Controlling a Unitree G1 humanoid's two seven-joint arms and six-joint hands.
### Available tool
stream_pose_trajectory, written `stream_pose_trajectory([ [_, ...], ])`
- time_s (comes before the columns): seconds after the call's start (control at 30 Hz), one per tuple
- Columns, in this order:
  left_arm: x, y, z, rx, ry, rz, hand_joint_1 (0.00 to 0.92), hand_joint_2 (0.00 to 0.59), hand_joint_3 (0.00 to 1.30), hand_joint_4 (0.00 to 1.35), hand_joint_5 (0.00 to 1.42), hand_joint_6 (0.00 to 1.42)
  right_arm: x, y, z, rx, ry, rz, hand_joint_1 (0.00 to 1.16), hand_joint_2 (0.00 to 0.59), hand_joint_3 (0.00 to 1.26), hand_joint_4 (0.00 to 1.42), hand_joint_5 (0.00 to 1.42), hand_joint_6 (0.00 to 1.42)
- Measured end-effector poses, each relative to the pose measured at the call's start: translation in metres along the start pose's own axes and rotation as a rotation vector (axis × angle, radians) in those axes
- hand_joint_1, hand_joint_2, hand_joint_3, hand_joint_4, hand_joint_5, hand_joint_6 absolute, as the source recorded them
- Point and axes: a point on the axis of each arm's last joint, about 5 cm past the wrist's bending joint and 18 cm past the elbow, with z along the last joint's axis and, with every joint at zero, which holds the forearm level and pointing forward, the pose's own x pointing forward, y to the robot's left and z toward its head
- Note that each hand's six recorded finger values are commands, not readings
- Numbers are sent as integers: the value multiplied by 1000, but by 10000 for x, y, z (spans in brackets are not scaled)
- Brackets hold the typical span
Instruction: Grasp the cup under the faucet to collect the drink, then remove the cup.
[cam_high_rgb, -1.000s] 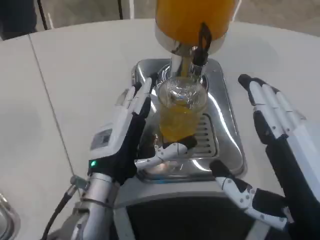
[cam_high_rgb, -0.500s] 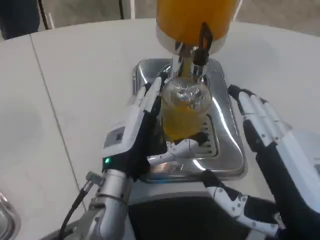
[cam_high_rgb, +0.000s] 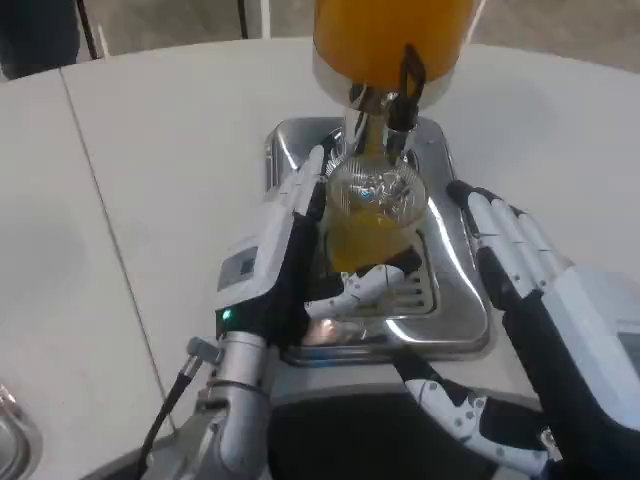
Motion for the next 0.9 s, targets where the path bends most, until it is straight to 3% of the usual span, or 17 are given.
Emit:
stream_pose_trajectory([
  [0.53,-46,-154,44,-1,25,41,334,86,0,0,232,233,22,-29,-31,3,31,6,583,356,0,0,25,129],
  [0.9,16,-285,166,16,44,103,340,91,105,139,469,567,49,-17,5,46,54,20,577,357,0,0,25,129],
])
